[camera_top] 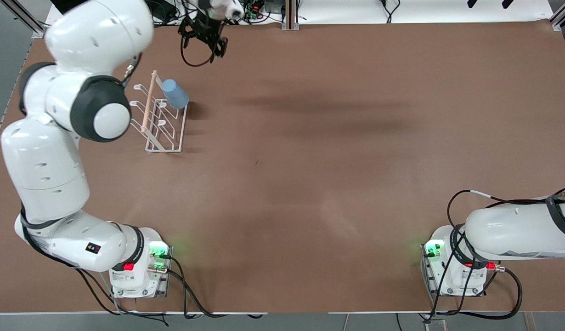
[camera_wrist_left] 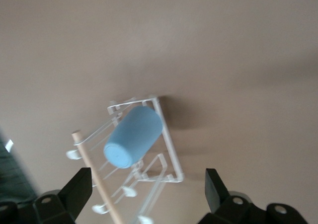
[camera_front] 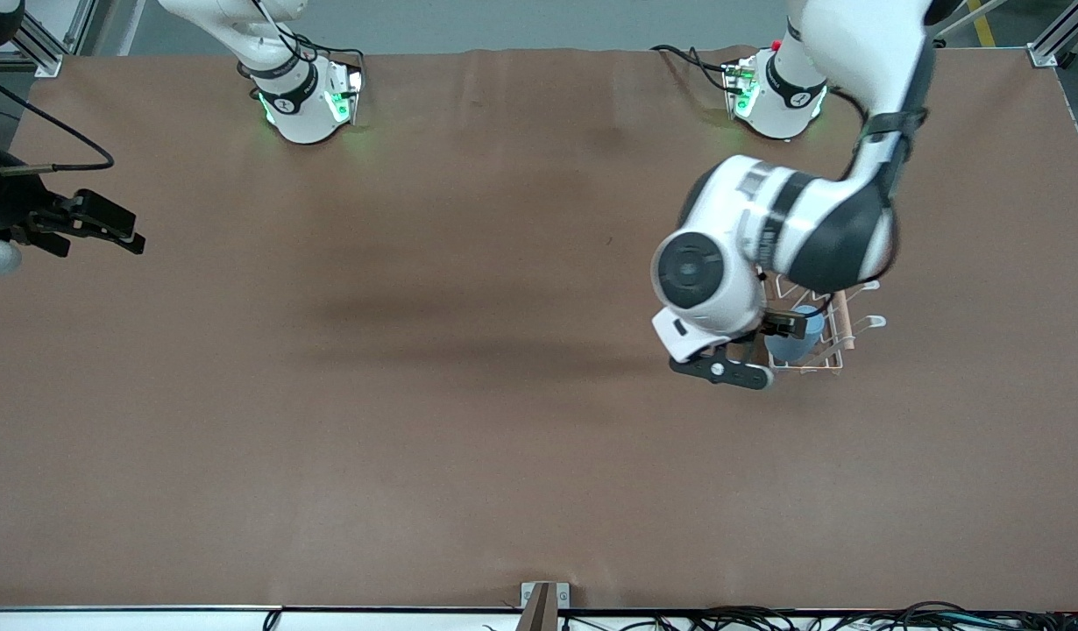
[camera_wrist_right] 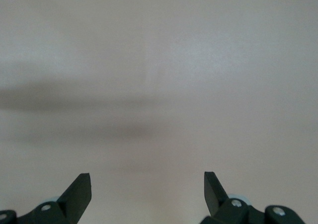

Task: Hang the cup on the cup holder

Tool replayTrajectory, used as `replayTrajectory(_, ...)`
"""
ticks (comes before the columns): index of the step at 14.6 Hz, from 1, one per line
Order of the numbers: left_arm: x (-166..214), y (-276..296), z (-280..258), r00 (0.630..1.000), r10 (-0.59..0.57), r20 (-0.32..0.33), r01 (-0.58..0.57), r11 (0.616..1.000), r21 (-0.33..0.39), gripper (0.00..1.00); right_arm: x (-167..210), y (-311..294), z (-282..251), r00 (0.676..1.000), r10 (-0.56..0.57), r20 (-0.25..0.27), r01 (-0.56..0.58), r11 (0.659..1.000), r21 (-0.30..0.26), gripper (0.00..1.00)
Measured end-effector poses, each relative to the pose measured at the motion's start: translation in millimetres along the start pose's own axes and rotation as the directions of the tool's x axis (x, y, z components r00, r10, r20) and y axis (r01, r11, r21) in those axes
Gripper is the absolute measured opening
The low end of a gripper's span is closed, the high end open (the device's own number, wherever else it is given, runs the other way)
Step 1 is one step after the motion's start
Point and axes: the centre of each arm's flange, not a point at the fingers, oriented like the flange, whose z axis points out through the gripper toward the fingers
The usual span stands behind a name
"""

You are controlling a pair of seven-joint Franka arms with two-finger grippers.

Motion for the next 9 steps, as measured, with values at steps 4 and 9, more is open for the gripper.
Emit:
replayTrajectory(4,-10.2,-87.0,-40.2,0.990,-0.121,-0.076,0.111,0.987,-0.120,1.00,-0.1,0.1,0.1,1.000,0.000,0.001,0.000,1.000,0.000,1.00)
replayTrajectory(9,-51.9,-134.7,-105.3,0.965,-0.205,-0.163,0.171,0.965,-0.200,1.00,-0.3,0.3,0.2,1.000,0.001,0.003,-0.001,1.000,0.000,1.00)
